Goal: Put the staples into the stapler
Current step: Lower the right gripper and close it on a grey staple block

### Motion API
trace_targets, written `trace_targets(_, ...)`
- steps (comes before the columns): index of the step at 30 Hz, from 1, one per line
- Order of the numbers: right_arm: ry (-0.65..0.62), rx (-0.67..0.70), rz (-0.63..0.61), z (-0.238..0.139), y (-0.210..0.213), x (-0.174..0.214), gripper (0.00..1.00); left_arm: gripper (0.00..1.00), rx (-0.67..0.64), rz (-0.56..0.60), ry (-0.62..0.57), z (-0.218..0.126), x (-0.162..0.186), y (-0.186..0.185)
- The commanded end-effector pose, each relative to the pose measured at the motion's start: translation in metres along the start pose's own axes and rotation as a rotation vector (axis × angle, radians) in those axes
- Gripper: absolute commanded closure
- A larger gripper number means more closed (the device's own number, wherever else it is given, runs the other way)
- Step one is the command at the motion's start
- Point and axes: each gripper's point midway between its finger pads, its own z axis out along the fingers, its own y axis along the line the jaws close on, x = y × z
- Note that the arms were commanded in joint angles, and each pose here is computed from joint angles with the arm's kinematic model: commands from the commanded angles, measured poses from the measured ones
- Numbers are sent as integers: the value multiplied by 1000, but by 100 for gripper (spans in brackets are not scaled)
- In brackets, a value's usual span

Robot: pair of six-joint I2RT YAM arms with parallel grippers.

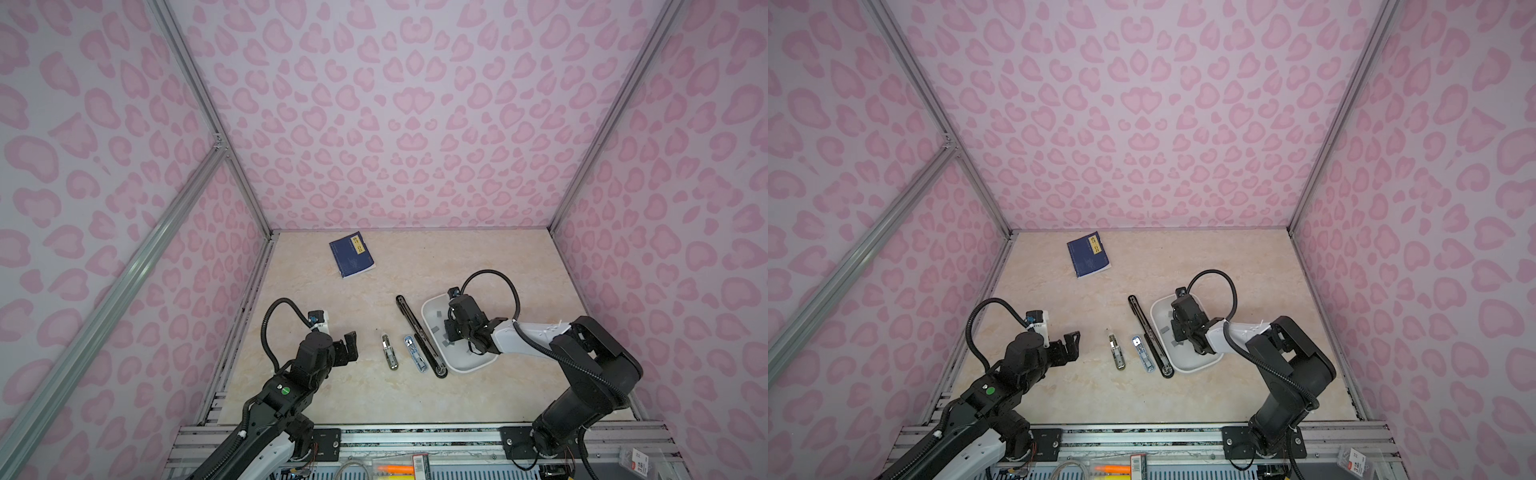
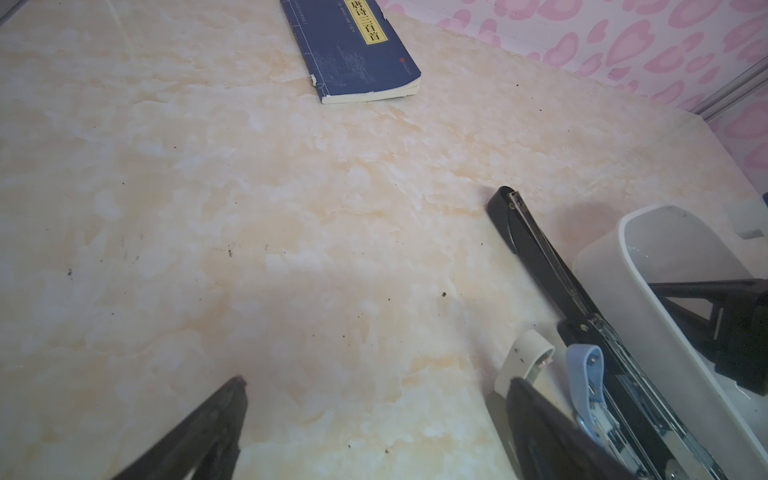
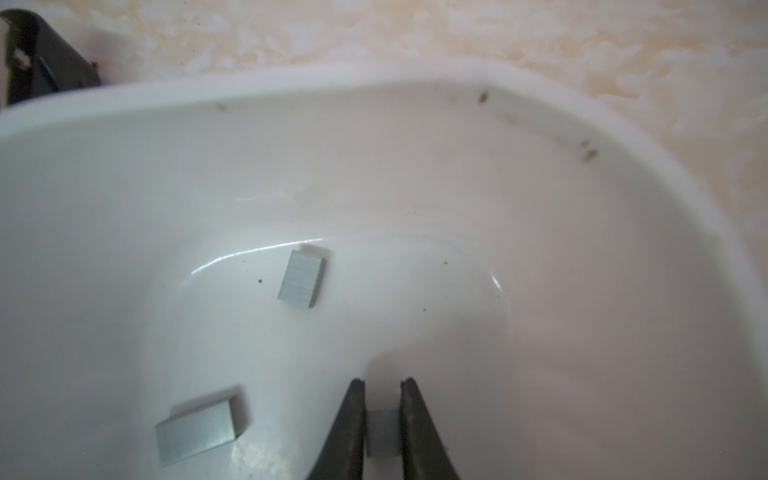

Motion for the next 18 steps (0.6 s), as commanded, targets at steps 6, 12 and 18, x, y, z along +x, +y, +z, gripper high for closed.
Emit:
trace_targets(6,8,10,10,0,-2,1,84,2,12,-4,-29,0,-6,-3)
trace_targets(12,-15,4,24,-8,-2,-6,86,2,16,-5,-31,-1,-7,-3)
trace_targets(18,-50,-15,43,-24,0,-19,87,2,19,-8,-35,-1,-6,-3)
